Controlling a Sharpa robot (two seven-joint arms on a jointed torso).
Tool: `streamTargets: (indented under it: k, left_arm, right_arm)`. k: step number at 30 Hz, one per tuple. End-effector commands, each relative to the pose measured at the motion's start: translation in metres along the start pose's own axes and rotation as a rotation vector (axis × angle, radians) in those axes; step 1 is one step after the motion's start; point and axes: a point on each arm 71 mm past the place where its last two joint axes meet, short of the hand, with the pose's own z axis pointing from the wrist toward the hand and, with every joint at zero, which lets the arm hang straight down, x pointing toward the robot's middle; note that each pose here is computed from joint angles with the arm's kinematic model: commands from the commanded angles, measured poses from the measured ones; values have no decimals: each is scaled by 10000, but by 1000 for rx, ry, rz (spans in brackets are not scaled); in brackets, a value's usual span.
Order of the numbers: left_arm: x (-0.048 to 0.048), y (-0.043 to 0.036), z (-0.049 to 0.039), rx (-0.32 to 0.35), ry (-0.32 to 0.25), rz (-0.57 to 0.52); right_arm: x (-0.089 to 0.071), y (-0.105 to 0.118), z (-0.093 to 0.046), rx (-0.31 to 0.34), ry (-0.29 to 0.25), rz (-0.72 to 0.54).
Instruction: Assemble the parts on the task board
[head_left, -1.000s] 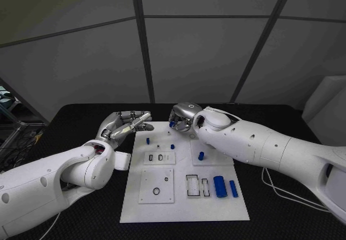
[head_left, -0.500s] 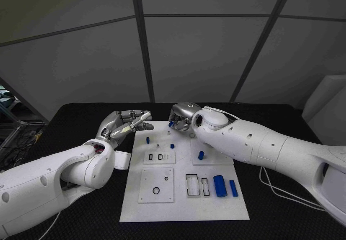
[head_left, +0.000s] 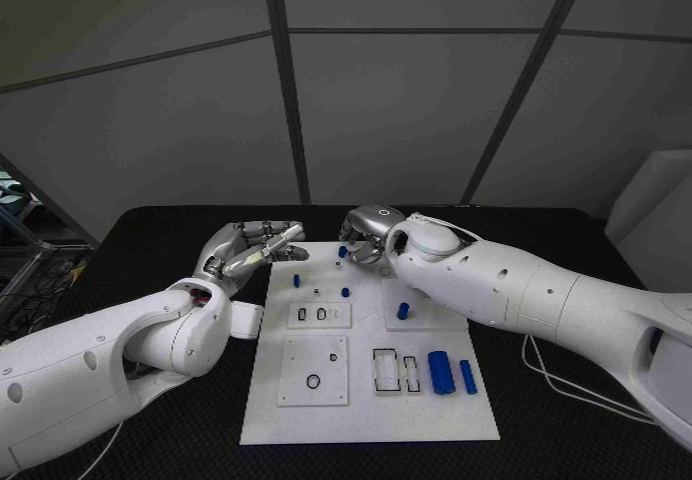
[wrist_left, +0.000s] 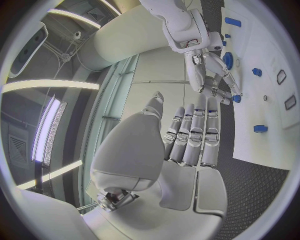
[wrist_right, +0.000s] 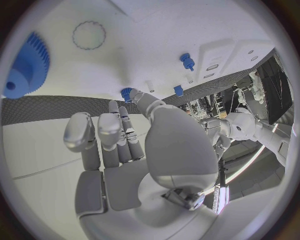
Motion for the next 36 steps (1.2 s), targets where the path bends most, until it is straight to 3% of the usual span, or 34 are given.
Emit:
streamTargets:
  k: [1, 5, 9, 12, 18, 25, 36]
  left_arm:
    - [5, -13, 4, 5, 9, 3]
    - [-9, -14, 0, 5, 6, 5]
    - [-32, -17, -6, 6, 6, 6]
    - [-45, -17, -9, 7, 10, 5]
    - [-66, -14, -13, 5, 15, 3]
    - [-67, -8, -9, 5, 19, 1]
    - [-70, 7, 0, -1, 22, 0]
  right_arm:
    - [-52, -8, -35, -3, -37, 14]
    - [-110, -74, -142, -7, -68, 36]
    - [-201, -262, -368, 31, -92, 95]
    - [-231, -403, -512, 80, -73, 147]
    - [-264, -705, -771, 186, 14, 236]
    - [-260, -882, -859, 241, 72, 253]
    - [-203, -962, -789, 269, 113, 253]
